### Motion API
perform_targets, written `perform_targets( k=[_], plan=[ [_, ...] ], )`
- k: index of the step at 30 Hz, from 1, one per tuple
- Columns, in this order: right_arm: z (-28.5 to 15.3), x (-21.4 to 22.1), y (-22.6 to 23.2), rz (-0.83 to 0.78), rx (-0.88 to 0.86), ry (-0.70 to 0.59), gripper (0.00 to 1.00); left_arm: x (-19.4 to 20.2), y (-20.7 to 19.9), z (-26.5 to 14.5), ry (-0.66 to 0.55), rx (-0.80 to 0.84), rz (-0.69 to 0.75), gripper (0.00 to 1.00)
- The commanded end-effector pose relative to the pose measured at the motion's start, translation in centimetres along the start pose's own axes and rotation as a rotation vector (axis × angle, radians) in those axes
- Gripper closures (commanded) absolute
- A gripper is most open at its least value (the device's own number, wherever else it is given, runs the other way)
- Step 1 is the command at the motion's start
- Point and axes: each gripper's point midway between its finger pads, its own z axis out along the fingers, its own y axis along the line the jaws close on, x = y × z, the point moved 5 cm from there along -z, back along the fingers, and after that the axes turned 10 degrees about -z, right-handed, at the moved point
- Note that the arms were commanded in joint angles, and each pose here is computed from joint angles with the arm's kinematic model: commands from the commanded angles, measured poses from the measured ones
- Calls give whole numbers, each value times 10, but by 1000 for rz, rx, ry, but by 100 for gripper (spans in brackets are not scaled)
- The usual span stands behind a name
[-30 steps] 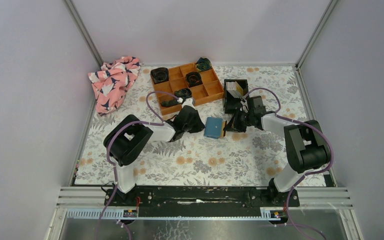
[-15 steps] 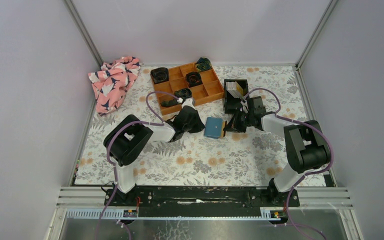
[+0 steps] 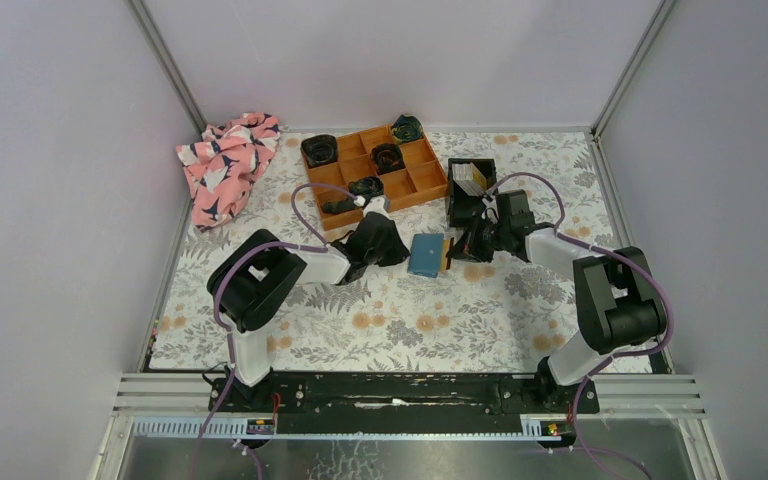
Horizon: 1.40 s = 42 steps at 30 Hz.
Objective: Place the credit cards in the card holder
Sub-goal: Open the card holder at the center of the board.
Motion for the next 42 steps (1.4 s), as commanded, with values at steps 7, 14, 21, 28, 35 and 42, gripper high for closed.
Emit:
perform_targets(
  k=[7, 14, 21, 28, 35, 42],
  plan=[
    [1, -11, 20, -7, -140, -30, 100, 31, 34, -1, 112, -71, 34, 77],
    [9, -10, 15, -2, -148, -20, 100, 36, 35, -4, 141, -49, 39, 78],
    [21, -1, 0, 10, -106, 4, 100, 40, 41, -7, 153, -59, 44, 78],
    [31, 1, 0, 13, -136, 15, 100, 44, 44, -5, 173, -54, 33, 80],
    [30, -6, 12, -12, -181, -11, 100, 47, 47, -3, 191, -53, 42, 81],
    [25, -10, 36, -75, -190, -23, 100, 52, 46, -3, 216, -19, 37, 85]
  ],
)
